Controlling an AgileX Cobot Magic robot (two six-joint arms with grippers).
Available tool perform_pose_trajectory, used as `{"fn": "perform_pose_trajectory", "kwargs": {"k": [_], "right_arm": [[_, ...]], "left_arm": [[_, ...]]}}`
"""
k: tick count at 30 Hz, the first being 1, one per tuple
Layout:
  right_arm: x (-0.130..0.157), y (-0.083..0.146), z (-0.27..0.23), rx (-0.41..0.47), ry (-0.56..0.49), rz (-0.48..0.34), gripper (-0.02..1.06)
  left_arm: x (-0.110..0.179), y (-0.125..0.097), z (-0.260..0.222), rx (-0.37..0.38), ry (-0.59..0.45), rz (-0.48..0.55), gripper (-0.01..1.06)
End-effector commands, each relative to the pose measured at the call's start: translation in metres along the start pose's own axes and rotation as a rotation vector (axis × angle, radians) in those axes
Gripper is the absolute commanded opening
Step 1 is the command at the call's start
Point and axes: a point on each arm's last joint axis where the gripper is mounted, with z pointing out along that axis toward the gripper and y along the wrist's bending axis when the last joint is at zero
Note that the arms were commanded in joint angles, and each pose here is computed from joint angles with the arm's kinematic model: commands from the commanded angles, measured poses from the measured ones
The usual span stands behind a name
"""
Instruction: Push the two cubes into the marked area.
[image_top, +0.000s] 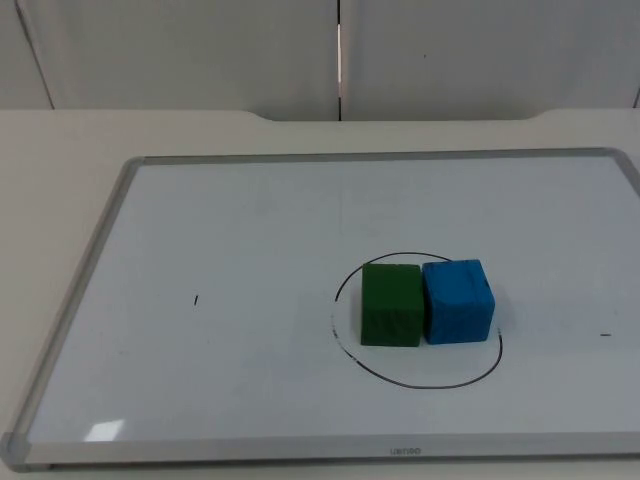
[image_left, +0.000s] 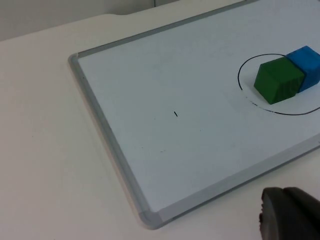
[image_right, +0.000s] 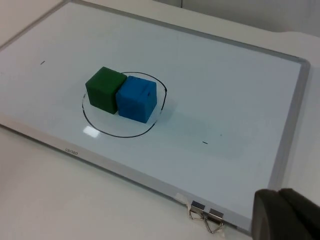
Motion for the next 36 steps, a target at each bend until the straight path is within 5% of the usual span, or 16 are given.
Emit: {"fn": "perform_pose_trajectory", "kwargs": {"k": [1, 36], "right_arm": [[0.0005, 0.0, 0.0012, 0.0, -0.011, 0.009, 0.0], [0.0006, 0.0014, 0.0013, -0.016, -0.011, -0.018, 0.0]], "left_arm": [[0.0004, 0.0005, 0.0007, -0.008, -0.01, -0.007, 0.0], [0.0004, 0.0005, 0.0007, -0.008, -0.01, -0.007, 0.0]]}}
